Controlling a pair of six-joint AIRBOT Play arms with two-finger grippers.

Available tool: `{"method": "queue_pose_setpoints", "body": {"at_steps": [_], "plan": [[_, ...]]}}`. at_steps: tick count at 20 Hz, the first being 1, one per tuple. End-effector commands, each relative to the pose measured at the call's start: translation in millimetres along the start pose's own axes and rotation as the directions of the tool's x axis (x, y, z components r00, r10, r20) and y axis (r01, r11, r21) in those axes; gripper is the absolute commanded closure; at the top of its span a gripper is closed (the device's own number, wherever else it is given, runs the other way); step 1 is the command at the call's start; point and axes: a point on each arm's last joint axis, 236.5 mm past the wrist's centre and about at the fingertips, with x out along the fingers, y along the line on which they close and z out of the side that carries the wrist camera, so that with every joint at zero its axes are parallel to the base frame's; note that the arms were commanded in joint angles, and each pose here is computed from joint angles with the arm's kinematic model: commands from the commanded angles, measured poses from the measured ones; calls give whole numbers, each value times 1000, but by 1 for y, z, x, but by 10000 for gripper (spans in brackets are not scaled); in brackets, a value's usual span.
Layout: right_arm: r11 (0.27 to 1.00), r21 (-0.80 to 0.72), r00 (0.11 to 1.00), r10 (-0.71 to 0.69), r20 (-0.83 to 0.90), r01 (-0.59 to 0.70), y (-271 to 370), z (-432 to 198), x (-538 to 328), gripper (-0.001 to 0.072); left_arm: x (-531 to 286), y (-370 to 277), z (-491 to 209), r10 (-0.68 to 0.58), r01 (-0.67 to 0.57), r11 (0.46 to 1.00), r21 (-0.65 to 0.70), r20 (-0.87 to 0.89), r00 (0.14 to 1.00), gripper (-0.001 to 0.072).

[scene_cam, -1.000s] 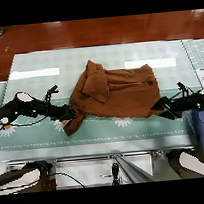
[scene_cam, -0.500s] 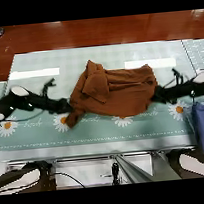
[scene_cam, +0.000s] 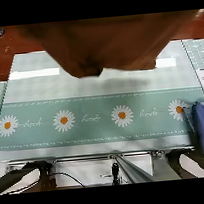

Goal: Fold the shirts.

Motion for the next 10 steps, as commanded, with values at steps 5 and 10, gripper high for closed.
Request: {"method": "queue_pose_setpoints", "body": {"at_steps": [5,10], "plan": [[962,-266,951,19,308,67,114,28,-170,692,-180,-64,48,217,-288,941,179,337,916,673],[947,-286,946,-48,322,145,130,-10,-222,692,-262,-91,17,313,-434,878,203,443,840,673]]}}
